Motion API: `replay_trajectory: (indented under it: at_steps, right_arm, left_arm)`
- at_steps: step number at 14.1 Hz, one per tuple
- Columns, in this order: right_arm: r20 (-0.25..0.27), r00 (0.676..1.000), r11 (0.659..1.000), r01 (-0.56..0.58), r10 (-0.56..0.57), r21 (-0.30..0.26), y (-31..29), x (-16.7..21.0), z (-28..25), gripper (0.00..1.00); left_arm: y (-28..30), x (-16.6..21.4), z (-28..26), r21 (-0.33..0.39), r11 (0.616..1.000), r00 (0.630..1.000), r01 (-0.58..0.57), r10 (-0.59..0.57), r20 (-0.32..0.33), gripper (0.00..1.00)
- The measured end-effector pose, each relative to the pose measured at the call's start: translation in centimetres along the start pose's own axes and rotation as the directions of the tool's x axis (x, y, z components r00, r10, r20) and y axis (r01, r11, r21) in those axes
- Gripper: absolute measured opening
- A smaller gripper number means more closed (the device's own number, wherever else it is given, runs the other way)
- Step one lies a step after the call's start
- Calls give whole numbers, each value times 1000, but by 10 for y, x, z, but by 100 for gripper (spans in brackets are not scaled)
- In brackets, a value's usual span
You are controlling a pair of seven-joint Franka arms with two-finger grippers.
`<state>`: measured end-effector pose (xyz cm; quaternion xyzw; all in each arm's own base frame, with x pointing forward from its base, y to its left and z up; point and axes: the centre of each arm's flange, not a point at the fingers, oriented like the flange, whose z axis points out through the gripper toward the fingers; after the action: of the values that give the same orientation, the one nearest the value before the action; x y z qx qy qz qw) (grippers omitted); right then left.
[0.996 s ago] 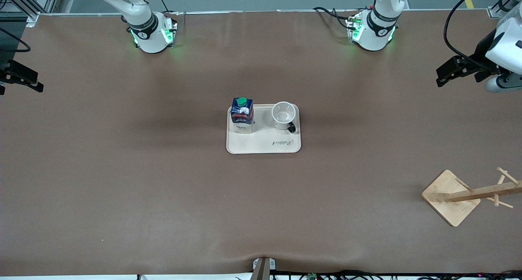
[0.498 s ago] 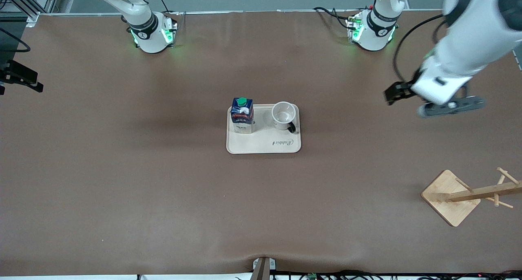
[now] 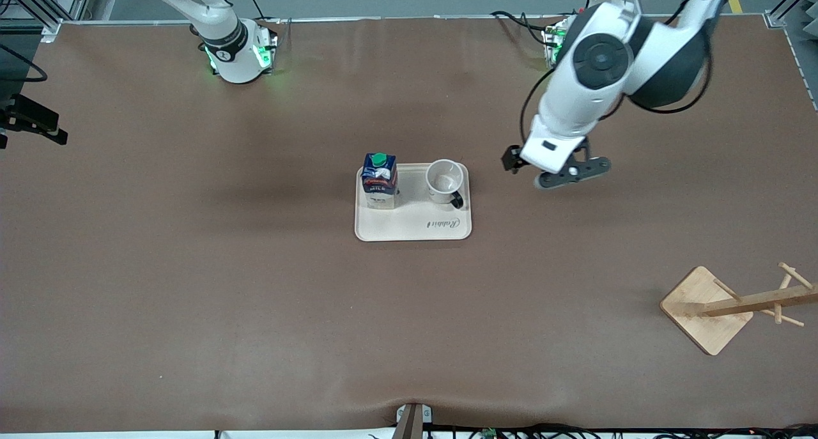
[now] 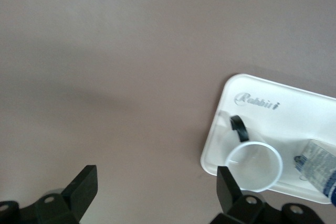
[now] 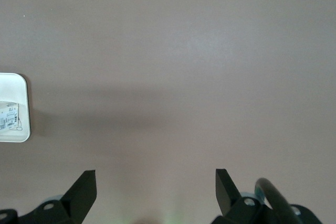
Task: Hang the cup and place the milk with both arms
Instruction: 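Move the left gripper over the white mug on the tray, then lower the left gripper and grasp the white mug by its rim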
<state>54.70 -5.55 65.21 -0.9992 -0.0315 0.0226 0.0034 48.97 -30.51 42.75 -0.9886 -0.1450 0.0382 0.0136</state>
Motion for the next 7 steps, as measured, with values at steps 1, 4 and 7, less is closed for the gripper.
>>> replay_trajectory:
  at_steps: [1, 4, 7]
  right_arm:
    - [0, 1000, 1000, 0, 0, 0, 0, 0, 0, 100]
    - [0, 1000, 1000, 0, 0, 0, 0, 0, 0, 100]
    - [0, 1000, 1000, 0, 0, 0, 0, 0, 0, 100]
  left_arm:
    - [14, -8, 14, -9, 999, 999, 32, -32, 10, 100]
    - [52, -32, 59, -9, 993, 992, 121, -121, 30, 100]
    - [78, -52, 107, 18, 986, 986, 164, -165, 10, 98]
